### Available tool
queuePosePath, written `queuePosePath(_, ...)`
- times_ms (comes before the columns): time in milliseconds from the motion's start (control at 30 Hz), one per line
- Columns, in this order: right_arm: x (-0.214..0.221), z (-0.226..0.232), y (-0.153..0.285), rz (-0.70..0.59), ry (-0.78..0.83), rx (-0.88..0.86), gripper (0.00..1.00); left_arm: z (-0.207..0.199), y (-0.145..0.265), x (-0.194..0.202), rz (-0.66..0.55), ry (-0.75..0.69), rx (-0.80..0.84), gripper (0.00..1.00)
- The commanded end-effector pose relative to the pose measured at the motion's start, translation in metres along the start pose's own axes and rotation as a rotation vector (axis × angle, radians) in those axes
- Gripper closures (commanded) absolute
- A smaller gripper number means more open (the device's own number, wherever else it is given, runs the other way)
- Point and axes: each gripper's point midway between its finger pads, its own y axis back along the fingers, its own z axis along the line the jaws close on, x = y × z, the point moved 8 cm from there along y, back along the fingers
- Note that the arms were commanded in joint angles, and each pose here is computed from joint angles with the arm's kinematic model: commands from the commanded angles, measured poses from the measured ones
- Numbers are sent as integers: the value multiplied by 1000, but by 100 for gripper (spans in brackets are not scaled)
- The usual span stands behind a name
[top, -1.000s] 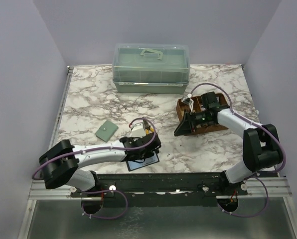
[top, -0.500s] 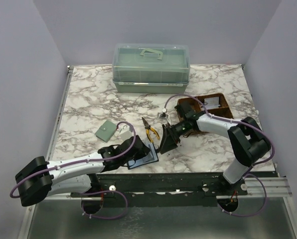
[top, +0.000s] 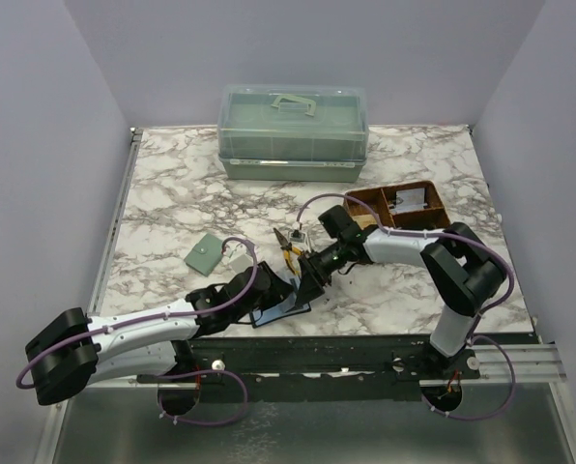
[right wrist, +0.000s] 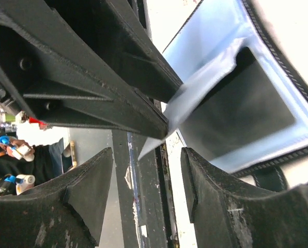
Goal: Take the credit cards out of the card holder
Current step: Remove the credit card from the card holder.
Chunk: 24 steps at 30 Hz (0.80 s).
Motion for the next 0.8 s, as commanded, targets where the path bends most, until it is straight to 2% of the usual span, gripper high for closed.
queuePosePath(0, -7, 1, -13, 14, 21, 49, 40, -12, -2, -4, -10, 44, 61, 65)
queuePosePath(167, -7, -4, -16, 15, -9, 79, 50, -15, -5, -3, -8, 48, 65, 65)
queuePosePath(300, -8, -7, -16, 9, -21, 102, 76, -15, -7, -2, 0, 52, 65, 64)
queuePosePath(367, -8, -8, -16, 4, -23, 130, 90, -15, -7, -1, 3, 55, 63, 59)
queuePosePath(433, -8, -10, -15, 4, -22, 156, 98, -15, -7, -2, 2, 58, 67, 51)
queuePosePath(600, -14, -12, -5, -14, 19, 236, 100, -14, 2, -6, -17, 64, 77, 34)
queuePosePath(767, -18, -9, 4, -21, 115, 304, 100, -6, 21, -14, -51, 88, 103, 29)
